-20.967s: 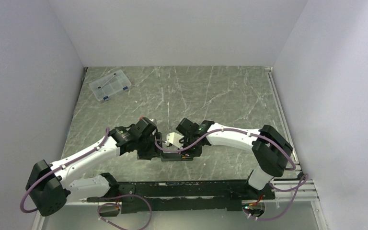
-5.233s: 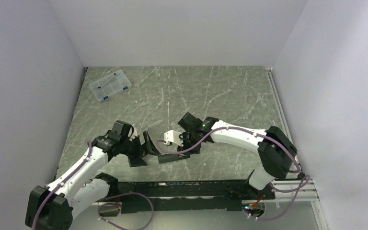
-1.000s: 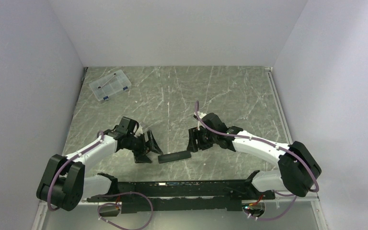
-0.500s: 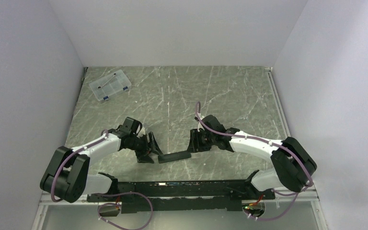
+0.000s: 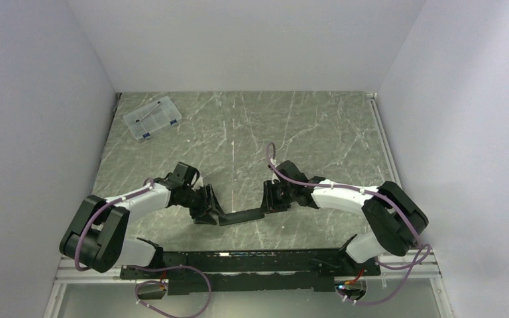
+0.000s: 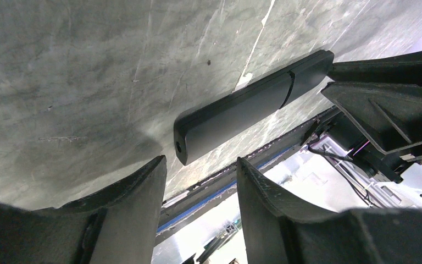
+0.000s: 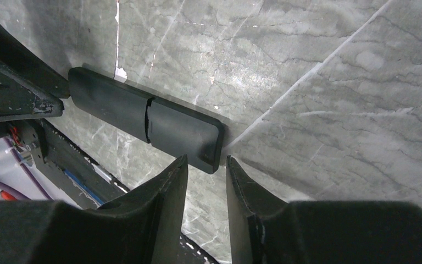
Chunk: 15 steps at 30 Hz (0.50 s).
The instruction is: Load the batteries into the remote control
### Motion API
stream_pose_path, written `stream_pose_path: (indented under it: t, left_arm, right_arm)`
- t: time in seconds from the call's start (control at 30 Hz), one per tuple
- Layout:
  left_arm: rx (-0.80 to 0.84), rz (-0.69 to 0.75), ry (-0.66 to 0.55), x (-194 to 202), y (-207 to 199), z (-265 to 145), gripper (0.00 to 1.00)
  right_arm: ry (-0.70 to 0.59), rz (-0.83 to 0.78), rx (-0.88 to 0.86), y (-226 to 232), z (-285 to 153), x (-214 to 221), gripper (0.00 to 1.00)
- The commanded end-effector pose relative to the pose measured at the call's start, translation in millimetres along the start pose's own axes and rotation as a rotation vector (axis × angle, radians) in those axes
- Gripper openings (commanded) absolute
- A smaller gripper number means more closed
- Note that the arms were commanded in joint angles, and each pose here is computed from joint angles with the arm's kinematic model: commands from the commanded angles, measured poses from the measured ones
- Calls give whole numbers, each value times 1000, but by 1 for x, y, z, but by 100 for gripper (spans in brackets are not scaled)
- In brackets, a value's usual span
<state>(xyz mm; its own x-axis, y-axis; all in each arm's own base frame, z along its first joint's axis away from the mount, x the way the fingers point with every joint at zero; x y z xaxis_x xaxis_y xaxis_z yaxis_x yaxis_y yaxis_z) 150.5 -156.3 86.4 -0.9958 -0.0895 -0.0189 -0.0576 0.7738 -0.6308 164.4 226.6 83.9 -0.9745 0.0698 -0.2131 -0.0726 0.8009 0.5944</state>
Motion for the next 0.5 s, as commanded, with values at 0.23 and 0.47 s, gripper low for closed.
stream_pose_path:
  t: [0.23, 0.47]
  left_arm:
    - [3, 13, -2, 1, 3, 5, 49]
    - [4, 15, 5, 1, 3, 7, 46]
  right_arm:
    - [-13, 7, -48, 11, 7, -11, 25]
    - [-3, 6, -55, 12, 8, -10, 21]
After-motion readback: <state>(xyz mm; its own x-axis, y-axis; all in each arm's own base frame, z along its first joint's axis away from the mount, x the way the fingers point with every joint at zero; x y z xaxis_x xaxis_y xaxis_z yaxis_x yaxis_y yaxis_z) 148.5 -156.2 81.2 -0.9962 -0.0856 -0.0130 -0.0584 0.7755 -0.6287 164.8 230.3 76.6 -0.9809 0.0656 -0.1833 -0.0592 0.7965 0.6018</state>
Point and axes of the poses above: each gripper's point midway between its finger pads, its own z axis out along the fingers, its own y axis along the line the jaws close on, x = y × z, the point moved 7 cm from there along -z, back along the fingers, and after that the axes turned 11 degrees about z, right-handed, at the moved point
